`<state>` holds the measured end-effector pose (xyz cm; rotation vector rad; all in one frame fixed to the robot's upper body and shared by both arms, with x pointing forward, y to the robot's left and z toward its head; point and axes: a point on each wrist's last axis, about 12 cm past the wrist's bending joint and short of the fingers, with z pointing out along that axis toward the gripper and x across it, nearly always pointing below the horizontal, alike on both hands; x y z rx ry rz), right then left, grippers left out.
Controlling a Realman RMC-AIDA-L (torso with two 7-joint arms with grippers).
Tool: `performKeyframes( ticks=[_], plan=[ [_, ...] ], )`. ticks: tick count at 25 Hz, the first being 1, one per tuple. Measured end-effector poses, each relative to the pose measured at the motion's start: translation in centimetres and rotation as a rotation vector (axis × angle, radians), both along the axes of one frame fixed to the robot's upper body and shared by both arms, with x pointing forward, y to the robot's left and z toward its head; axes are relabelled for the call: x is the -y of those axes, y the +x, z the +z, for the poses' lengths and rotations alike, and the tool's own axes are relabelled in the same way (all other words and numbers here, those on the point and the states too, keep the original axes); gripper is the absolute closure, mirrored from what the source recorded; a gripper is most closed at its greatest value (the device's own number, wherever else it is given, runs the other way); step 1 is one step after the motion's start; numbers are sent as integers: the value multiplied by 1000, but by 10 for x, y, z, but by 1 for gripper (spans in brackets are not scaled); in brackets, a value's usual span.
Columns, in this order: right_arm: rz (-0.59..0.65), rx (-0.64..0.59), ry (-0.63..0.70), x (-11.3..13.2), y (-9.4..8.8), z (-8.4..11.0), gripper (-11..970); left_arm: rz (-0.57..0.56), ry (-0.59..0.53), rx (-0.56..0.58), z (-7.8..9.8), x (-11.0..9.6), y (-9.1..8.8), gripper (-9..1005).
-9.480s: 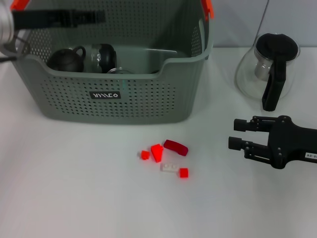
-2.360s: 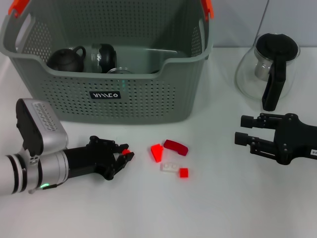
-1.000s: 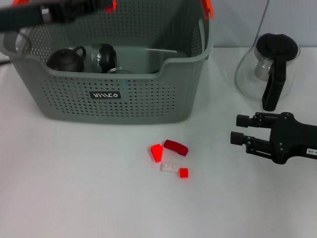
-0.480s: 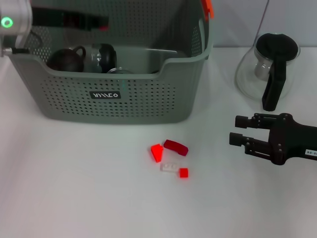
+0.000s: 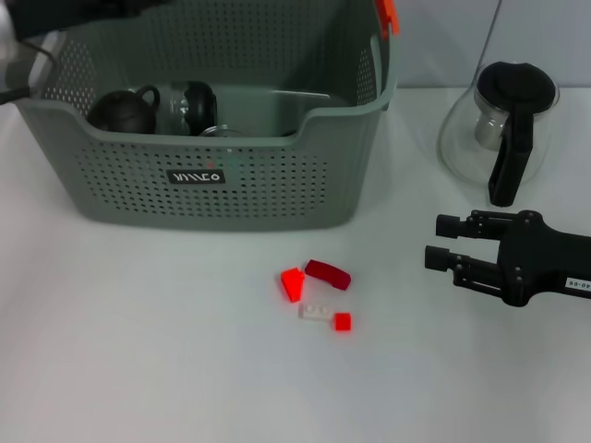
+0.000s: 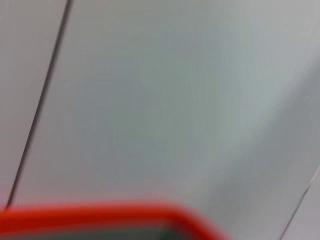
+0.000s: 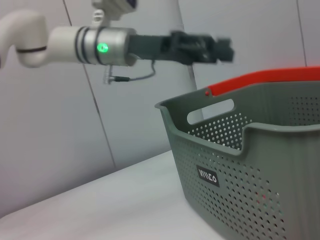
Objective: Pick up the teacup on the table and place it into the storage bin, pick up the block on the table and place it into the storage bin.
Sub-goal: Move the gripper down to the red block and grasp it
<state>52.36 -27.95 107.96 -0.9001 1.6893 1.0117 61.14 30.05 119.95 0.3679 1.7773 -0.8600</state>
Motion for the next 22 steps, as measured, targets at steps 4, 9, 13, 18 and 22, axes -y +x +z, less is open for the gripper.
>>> performKeyframes(
  ticks=[4,9,13,18,22],
  plan=[
    [-5,0,3,0,0,0,435,-145,-175,182,-21,-16,-43,422],
    [4,0,4,-2,0,1,435,-231,-177,274,-67,-24,-98,247],
    [17,-13,0,-3,0,0,435,-267,-27,299,-109,-15,-141,246],
    [43,-96,-72,0,1,1,435,-272,41,276,-138,-10,-172,246],
    [57,-190,-194,3,6,7,436,-300,49,227,-146,-8,-178,245]
  ],
)
